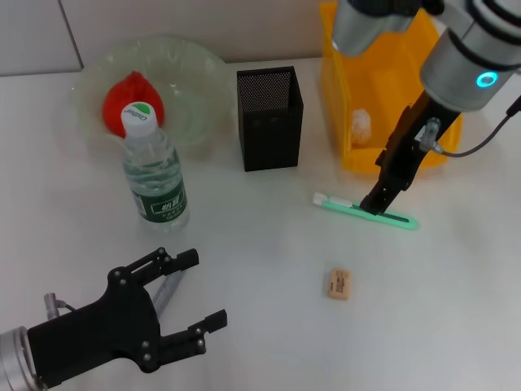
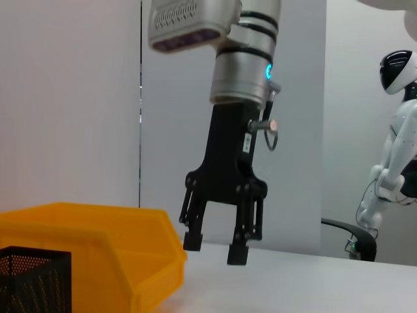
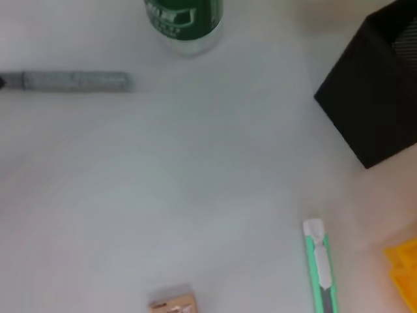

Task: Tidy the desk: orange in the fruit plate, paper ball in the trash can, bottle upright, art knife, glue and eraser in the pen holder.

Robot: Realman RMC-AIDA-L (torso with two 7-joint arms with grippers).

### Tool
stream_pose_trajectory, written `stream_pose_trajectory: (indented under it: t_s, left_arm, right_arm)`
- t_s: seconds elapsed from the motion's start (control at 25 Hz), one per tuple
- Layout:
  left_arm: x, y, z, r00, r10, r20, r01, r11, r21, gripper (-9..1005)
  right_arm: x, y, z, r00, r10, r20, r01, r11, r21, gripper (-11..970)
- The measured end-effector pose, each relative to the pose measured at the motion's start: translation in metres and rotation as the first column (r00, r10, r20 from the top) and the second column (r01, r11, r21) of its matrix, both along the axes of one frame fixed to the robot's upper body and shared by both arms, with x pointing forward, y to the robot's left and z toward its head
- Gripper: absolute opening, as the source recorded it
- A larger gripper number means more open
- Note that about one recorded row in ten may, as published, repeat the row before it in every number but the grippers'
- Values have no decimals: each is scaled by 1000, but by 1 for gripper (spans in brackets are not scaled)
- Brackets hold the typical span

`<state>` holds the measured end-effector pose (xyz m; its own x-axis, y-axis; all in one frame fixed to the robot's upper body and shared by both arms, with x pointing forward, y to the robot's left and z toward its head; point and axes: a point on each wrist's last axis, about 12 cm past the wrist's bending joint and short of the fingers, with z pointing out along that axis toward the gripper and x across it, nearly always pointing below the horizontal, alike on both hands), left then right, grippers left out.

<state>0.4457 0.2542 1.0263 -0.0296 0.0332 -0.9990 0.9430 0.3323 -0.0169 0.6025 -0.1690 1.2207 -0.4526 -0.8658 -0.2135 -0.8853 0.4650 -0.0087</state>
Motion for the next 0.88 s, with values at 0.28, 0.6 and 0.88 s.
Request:
stream_pose_trajectory:
  t_s: [0.28, 0.6, 0.88]
  left_arm:
    - [0, 0, 0, 1000, 1, -1, -1, 1000, 1, 813]
    - [-1, -1, -2, 1000, 5, -9, -5, 1000, -3, 813]
    - [-2, -1, -3, 1000, 7, -15, -7, 1000, -1, 813]
  right_arm:
    - [7, -2, -16, 994, 101, 34, -101, 995, -3, 756]
    - [16, -4, -39, 992, 113, 57, -113, 994, 0, 746]
    - [19, 0, -54, 993, 108, 53, -110, 993, 32, 733]
